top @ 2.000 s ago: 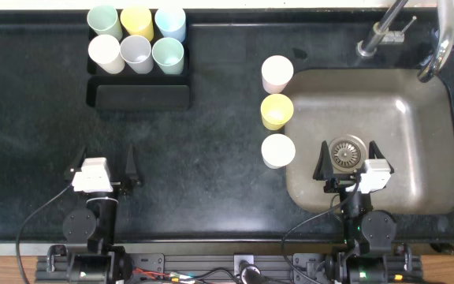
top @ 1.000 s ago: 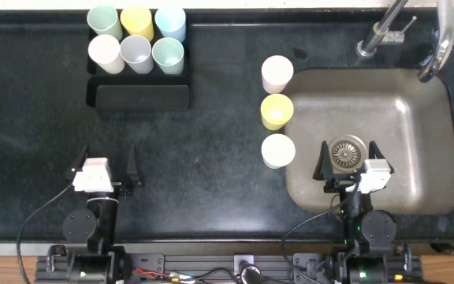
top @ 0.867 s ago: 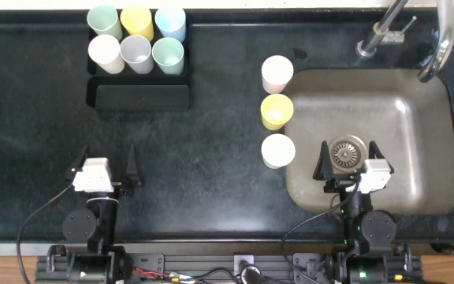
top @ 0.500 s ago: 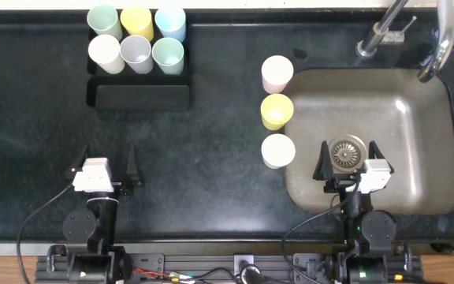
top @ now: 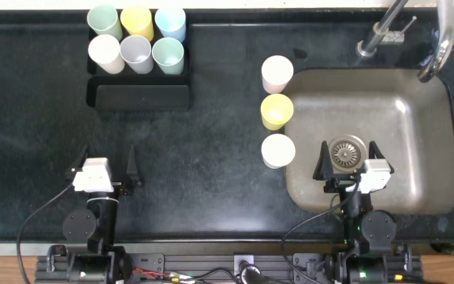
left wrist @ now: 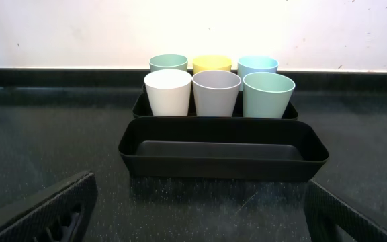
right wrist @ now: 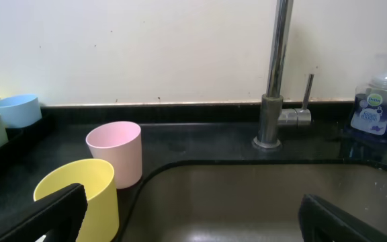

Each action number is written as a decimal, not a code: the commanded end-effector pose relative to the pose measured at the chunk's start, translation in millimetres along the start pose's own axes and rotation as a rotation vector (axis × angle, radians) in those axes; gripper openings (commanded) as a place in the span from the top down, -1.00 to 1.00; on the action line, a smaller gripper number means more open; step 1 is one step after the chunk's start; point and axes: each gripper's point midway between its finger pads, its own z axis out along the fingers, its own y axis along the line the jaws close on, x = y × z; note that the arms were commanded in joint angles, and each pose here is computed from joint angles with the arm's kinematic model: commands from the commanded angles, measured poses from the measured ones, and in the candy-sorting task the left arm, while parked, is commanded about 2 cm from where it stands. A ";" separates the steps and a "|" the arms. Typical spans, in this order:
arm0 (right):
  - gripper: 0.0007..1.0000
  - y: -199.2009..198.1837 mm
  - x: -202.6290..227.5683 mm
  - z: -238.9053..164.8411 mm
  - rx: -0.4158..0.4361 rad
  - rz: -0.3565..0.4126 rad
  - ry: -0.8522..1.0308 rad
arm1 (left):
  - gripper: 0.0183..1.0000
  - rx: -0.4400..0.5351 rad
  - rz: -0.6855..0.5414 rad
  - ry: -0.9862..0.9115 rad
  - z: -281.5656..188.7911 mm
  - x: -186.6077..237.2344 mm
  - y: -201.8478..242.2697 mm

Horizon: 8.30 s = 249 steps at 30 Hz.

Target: Store Cups

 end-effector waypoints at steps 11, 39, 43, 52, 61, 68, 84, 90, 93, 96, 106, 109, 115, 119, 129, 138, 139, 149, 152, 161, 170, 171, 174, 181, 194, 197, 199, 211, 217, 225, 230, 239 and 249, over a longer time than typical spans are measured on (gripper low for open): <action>-0.99 -0.5 3.2 0.2 -0.001 -0.003 -0.001 | -1.00 0.022 0.003 -0.010 -0.8 -1.9 -3.6; -1.00 -0.5 3.1 0.2 -0.001 -0.003 -0.002 | -1.00 0.164 -0.280 0.166 12.3 -63.8 -32.9; -1.00 -0.5 3.2 0.2 -0.001 -0.003 -0.001 | -1.00 0.265 -0.305 0.455 39.8 -117.1 -63.2; -1.00 -0.5 3.2 0.2 -0.001 -0.003 -0.001 | -1.00 0.477 -0.085 0.811 113.7 -182.5 -184.6; -1.00 -0.5 3.2 0.2 -0.001 -0.003 -0.001 | -1.00 0.461 -0.007 0.938 160.3 -101.1 -276.2; -1.00 -0.5 3.2 0.2 -0.001 -0.003 -0.001 | -1.00 0.494 0.035 0.879 184.7 -69.1 -325.2; -1.00 -0.5 3.2 0.2 -0.001 -0.003 -0.001 | -1.00 0.383 0.041 0.888 221.2 -9.7 -336.0; -1.00 -0.5 3.1 0.2 -0.001 -0.003 -0.002 | -1.00 0.315 0.010 0.851 235.8 -5.6 -333.2; -1.00 -0.5 3.2 0.2 -0.001 -0.003 -0.001 | -1.00 0.298 -0.007 0.843 239.6 -3.8 -333.2; -1.00 -0.5 3.2 0.2 -0.001 -0.003 -0.001 | -1.00 0.296 -0.011 0.853 241.0 2.9 -334.2; -1.00 -0.5 3.2 0.2 -0.001 -0.003 -0.001 | -1.00 0.277 -0.030 0.894 245.0 22.7 -330.8; -1.00 -0.5 3.2 0.2 -0.001 -0.003 -0.001 | -1.00 0.275 -0.034 0.903 247.4 26.1 -327.6; -0.99 -0.5 3.1 0.2 -0.001 -0.003 -0.002 | -0.66 0.281 -0.036 0.921 247.7 34.5 -328.2; -1.00 -0.5 3.1 0.2 -0.001 -0.003 -0.002 | -0.21 0.302 -0.042 0.946 245.9 43.6 -332.4; -1.00 -0.5 3.2 0.2 -0.001 -0.003 -0.001 | 0.96 0.353 -0.069 0.929 251.5 44.2 -346.7; -1.00 -0.5 3.2 0.2 -0.001 -0.003 -0.001 | 0.96 0.250 -0.060 0.780 238.7 -95.1 -289.4; -1.00 -0.5 3.2 0.2 -0.001 -0.003 -0.001 | 0.96 0.235 -0.063 0.793 230.2 -105.3 -276.5; -1.00 -0.5 3.2 0.2 -0.001 -0.003 -0.001 | 0.96 -0.214 -0.206 1.007 127.5 -137.5 -114.8; -0.99 -0.5 3.2 0.2 -0.001 -0.003 -0.001 | 0.96 -0.308 -0.300 0.989 113.6 -137.9 -79.9; -1.00 -0.5 3.2 0.2 -0.001 -0.003 -0.001 | 0.96 -0.411 -0.721 0.988 89.4 -84.4 16.4; -0.99 -0.5 3.2 0.2 -0.001 -0.003 -0.001 | 0.96 -0.580 -0.779 0.983 84.9 -63.9 71.4; -1.00 -0.5 3.2 0.2 -0.001 -0.003 -0.001 | 0.96 -0.592 -0.773 0.984 86.5 -61.5 73.8; -1.00 -0.5 3.2 0.2 -0.001 -0.003 -0.001 | 0.96 -0.618 -0.764 1.001 93.6 -50.7 78.0; -1.00 -0.5 3.2 0.2 -0.001 -0.003 -0.001 | 0.96 -0.670 -0.779 1.000 115.2 -29.6 86.5; -0.99 -0.5 3.2 0.2 -0.001 -0.003 -0.001 | 0.96 -0.673 -0.819 1.011 152.0 6.3 84.8; -1.00 -0.5 3.2 0.2 -0.001 -0.003 -0.001 | 0.96 -0.710 -0.818 1.012 153.4 12.5 83.7; -1.00 -0.5 3.2 0.2 -0.001 -0.003 -0.001 | 0.96 -0.722 -0.804 1.008 155.8 15.1 81.7; -1.00 -0.5 3.2 0.2 -0.001 -0.003 -0.001 | 0.96 -0.753 -0.785 1.023 162.2 31.1 79.1; -1.00 -0.5 3.2 0.2 -0.001 -0.003 -0.001 | 0.96 -0.758 -0.779 1.009 165.8 32.1 81.5; -1.00 -0.5 3.2 0.2 -0.001 -0.003 -0.001 | 0.96 -0.783 -0.761 1.023 168.9 44.8 85.0; -1.00 -0.5 3.2 0.2 -0.001 -0.003 -0.001 | 0.96 -0.783 -0.754 1.036 171.7 52.6 82.9; -1.00 -0.5 3.2 0.2 -0.001 -0.003 -0.001 | -0.19 -0.780 -0.753 1.037 173.2 54.2 81.9; -0.99 -0.5 3.2 0.2 -0.001 -0.003 -0.001 | -0.69 -0.750 -0.760 0.972 170.1 21.5 81.0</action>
